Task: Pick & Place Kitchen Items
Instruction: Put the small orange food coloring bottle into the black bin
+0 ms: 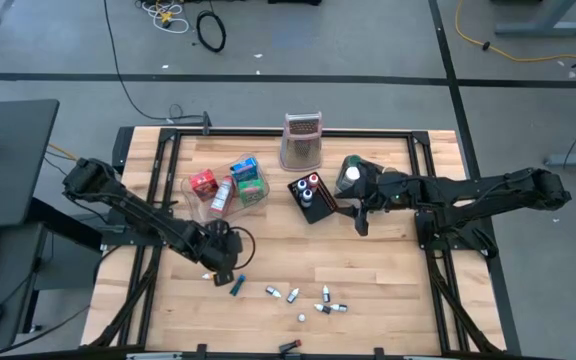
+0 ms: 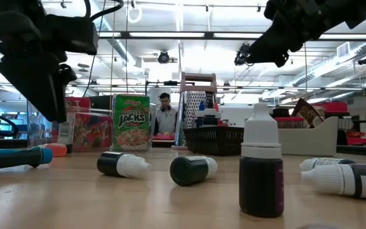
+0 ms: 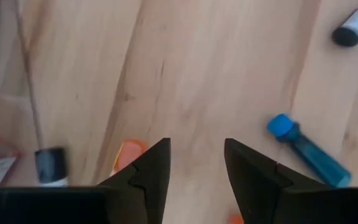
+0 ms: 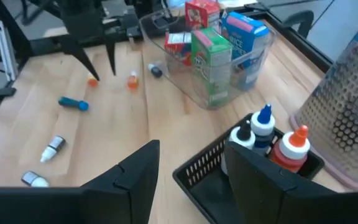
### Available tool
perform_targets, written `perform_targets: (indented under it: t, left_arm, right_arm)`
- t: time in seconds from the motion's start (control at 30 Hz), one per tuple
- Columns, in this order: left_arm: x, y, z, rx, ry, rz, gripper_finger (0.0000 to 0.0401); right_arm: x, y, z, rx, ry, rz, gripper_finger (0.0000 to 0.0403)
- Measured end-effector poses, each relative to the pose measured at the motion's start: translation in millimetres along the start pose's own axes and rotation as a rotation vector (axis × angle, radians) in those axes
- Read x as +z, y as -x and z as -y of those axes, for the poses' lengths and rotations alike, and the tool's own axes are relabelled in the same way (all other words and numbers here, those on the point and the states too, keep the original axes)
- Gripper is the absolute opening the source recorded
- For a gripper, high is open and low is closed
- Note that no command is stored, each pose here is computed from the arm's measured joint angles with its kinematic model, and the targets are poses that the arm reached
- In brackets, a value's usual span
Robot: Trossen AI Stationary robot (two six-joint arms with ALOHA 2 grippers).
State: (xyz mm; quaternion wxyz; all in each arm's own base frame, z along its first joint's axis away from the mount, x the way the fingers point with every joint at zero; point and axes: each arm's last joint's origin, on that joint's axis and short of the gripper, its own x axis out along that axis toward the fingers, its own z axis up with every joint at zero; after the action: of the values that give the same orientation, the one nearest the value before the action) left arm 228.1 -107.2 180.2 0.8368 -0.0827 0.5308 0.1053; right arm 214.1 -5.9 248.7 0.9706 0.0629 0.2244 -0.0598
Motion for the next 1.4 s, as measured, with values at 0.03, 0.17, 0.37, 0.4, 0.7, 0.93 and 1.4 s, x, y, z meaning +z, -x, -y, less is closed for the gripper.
perform_targets:
  t: [0.03, 0.17, 0.37, 0.4, 0.7, 0.93, 1.4]
  left_arm:
    - [-1, 0, -1, 0.008, -0.004, -0.007, 0.0165]
    - [-2, 0, -4, 0.069, -0.069, -0.003, 0.0190]
    - [2, -2, -8, 0.055, -0.072, -0.017, 0.0218]
    - [2, -2, -9, 0.057, -0.073, -0.017, 0.0219]
    - [9, -5, -19, 0.077, -0.051, -0.019, 0.0213]
    - [11, -6, -23, 0.078, -0.033, -0.028, 0.0213]
    - [-20, -30, -36, 0.101, -0.030, -0.080, 0.0213]
  right_arm:
    - [1, 0, 0, 0.004, 0.001, 0.006, 0.0194]
    - [3, 0, 0, 0.006, 0.000, 0.028, 0.0194]
    - [3, 0, -1, 0.007, 0.000, 0.033, 0.0194]
    - [3, 0, -1, 0.007, 0.000, 0.033, 0.0194]
    - [3, 0, -1, 0.007, 0.000, 0.032, 0.0194]
    - [3, 0, -1, 0.007, 0.000, 0.032, 0.0194]
    - [3, 0, 0, 0.007, -0.001, 0.033, 0.0194]
